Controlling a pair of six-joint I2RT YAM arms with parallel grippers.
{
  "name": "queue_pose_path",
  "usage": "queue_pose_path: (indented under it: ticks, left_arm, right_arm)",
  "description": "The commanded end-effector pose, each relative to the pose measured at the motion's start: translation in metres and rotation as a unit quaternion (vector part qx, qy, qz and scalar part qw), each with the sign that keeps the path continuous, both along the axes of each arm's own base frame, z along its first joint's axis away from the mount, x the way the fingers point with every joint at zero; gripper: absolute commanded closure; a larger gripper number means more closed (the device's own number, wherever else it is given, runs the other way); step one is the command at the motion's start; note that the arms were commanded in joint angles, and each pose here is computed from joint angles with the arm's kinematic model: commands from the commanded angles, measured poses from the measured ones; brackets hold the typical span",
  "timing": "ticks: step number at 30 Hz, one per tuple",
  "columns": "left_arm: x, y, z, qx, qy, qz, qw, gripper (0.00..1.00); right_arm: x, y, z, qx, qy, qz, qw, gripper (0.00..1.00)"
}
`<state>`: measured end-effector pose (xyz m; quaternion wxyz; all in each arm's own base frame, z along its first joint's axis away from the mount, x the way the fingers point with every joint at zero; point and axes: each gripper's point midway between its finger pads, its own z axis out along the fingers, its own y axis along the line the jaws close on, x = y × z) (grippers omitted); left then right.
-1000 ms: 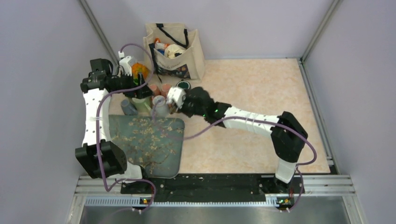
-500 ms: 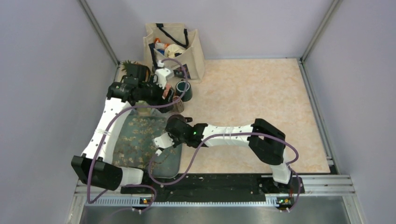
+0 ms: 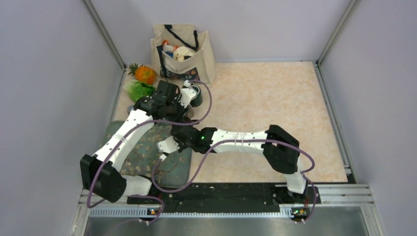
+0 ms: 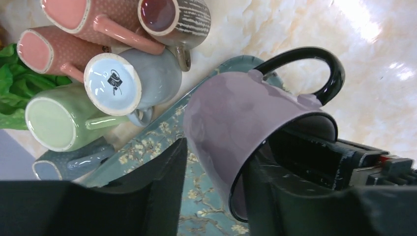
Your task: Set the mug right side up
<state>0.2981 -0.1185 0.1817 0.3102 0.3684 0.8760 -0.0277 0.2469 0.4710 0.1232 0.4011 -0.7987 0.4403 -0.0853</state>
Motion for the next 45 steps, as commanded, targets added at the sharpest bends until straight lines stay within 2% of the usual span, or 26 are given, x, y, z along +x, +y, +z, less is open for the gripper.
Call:
queue_pose_path:
  ticks: [1, 4, 5, 13, 16, 17, 21, 30, 34, 39, 42, 45]
  left_arm:
    - [0.036, 0.016, 0.012, 0.037, -0.093, 0.050, 0.994, 0.63]
    - [0.037, 0.015, 0.008, 0.037, -0.098, 0.044, 0.994, 0.94]
    - [0.036, 0.015, 0.004, 0.039, -0.092, 0.043, 0.994, 1.00]
    - [0.023, 0.019, -0.034, 0.054, -0.036, 0.051, 0.997, 1.00]
    - [0.019, 0.017, -0.040, 0.045, -0.027, 0.049, 0.997, 1.00]
    - [0.018, 0.018, -0.043, 0.047, -0.025, 0.049, 0.997, 1.00]
    - [0.018, 0.023, -0.049, 0.051, -0.024, 0.053, 0.997, 1.00]
    - [0.025, 0.044, -0.052, 0.053, -0.015, 0.083, 0.995, 1.00]
    - [0.030, 0.060, -0.053, 0.047, -0.010, 0.107, 0.993, 1.00]
    - [0.026, 0.067, -0.044, 0.003, 0.001, 0.119, 0.993, 1.00]
    - [0.018, 0.090, -0.028, -0.041, 0.018, 0.151, 0.988, 1.00]
    - [0.000, 0.124, -0.015, -0.056, 0.024, 0.187, 0.980, 1.00]
  right_arm:
    - [-0.003, 0.025, 0.041, 0.063, -0.012, 0.006, 0.998, 1.00]
    - [-0.003, 0.026, 0.038, 0.064, -0.007, 0.005, 0.998, 1.00]
    - [-0.002, 0.026, 0.037, 0.064, -0.008, 0.002, 0.998, 1.00]
    - [0.014, 0.021, 0.021, 0.051, -0.039, -0.045, 0.997, 0.98]
    - [0.021, 0.013, 0.015, 0.032, -0.054, -0.067, 0.996, 0.67]
    - [0.020, 0.011, 0.014, 0.029, -0.053, -0.070, 0.996, 0.61]
    - [0.011, 0.008, 0.020, 0.032, -0.056, -0.070, 0.996, 0.49]
    - [-0.017, 0.001, 0.045, 0.068, -0.070, -0.042, 0.994, 0.44]
    - [-0.034, -0.003, 0.066, 0.114, -0.056, -0.025, 0.992, 0.43]
    - [-0.049, -0.016, 0.083, 0.150, -0.023, -0.014, 0.988, 0.42]
    - [-0.058, -0.024, 0.095, 0.180, 0.003, -0.010, 0.984, 0.42]
    - [-0.069, -0.030, 0.104, 0.212, 0.038, 0.000, 0.977, 0.42]
